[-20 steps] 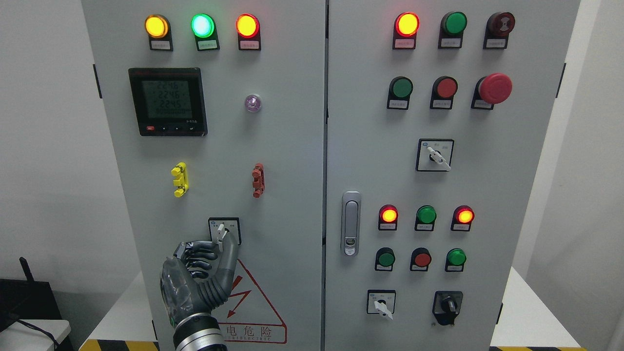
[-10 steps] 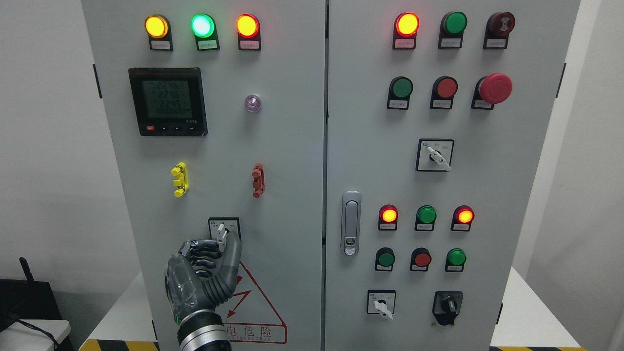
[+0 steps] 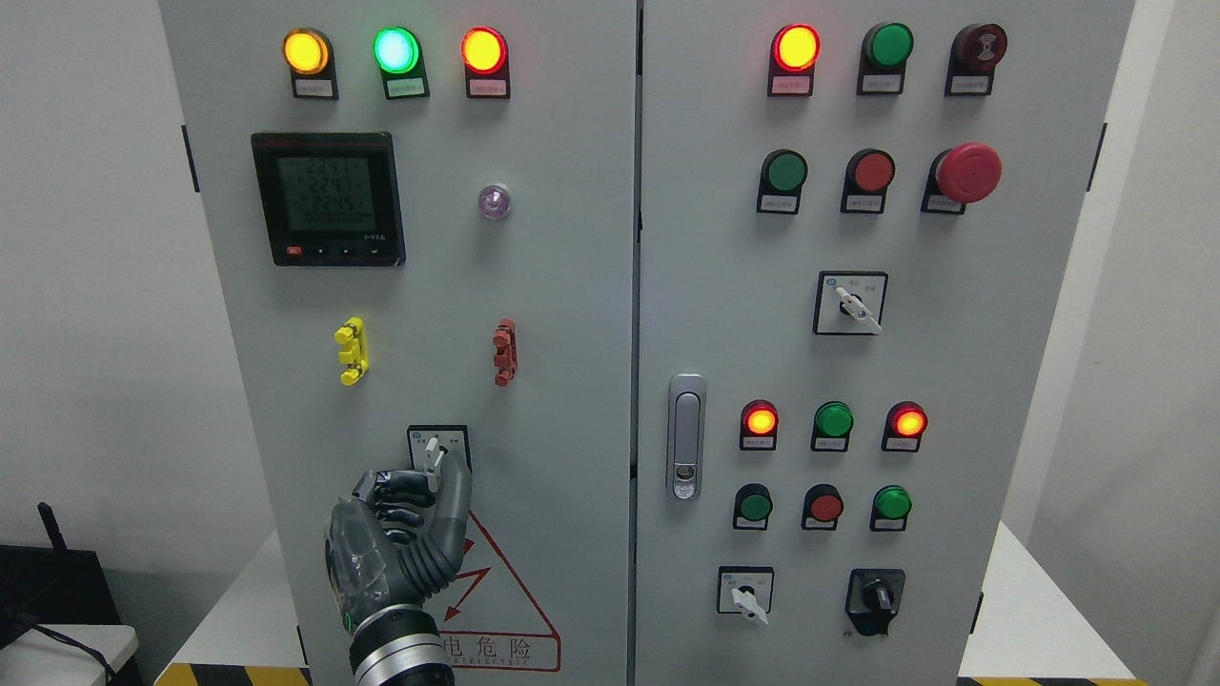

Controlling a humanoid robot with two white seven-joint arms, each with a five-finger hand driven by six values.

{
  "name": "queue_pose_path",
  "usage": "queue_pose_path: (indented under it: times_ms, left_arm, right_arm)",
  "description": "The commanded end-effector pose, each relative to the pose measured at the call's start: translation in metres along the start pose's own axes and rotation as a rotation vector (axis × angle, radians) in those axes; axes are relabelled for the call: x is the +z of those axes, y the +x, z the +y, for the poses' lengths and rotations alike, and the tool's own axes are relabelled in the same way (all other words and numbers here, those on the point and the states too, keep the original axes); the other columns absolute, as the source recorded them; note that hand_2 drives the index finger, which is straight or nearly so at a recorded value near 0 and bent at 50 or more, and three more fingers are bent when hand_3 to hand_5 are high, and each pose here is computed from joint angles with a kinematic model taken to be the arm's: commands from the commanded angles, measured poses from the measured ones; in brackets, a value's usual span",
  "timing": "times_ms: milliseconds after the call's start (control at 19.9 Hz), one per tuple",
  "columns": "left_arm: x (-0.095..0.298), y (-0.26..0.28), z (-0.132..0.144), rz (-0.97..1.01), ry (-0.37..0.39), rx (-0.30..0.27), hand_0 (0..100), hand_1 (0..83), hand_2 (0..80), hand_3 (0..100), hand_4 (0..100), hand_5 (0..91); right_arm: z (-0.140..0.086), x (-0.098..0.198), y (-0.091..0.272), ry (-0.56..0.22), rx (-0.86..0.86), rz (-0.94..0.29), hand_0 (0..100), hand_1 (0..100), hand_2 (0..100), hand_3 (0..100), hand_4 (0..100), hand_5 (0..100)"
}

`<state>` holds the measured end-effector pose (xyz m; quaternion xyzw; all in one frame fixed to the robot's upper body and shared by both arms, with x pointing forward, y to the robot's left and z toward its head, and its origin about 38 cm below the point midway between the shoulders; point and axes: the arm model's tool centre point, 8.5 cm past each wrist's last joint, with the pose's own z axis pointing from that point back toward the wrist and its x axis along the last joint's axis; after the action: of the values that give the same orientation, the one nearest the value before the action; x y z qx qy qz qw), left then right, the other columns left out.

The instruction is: Turn on light switch 1

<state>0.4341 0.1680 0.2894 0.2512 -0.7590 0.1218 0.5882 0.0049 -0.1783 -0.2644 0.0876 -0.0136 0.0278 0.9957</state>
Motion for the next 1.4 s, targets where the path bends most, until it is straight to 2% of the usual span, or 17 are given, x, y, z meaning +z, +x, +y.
queue_pose_path:
  times_ms: [0,903,1354]
  left_arm:
    - [-0.0005,0.002,-0.0007,-0.003,0.0,-0.001,20,44.4,56.5,72,76,64.3]
    - [-0.0012,0.0042,-0.0011,-0.002,0.005,-0.003,23,41.6,56.3,72,76,64.8]
    - [-0.0023,0.0058,-0.0015,-0.002,0.006,-0.004,26,42.7,56.7,72,76,64.9]
  right_arm:
    - [0.0002,0.0,0.0,0.002,-0.018,-0.002,12,39,0,0,0,0]
    - [0.0001,0.0,0.0005,0.001,-0.017,-0.003,12,39,0,0,0,0]
    - [0.0002,0.0,0.0,0.002,-0.018,-0.002,12,39,0,0,0,0]
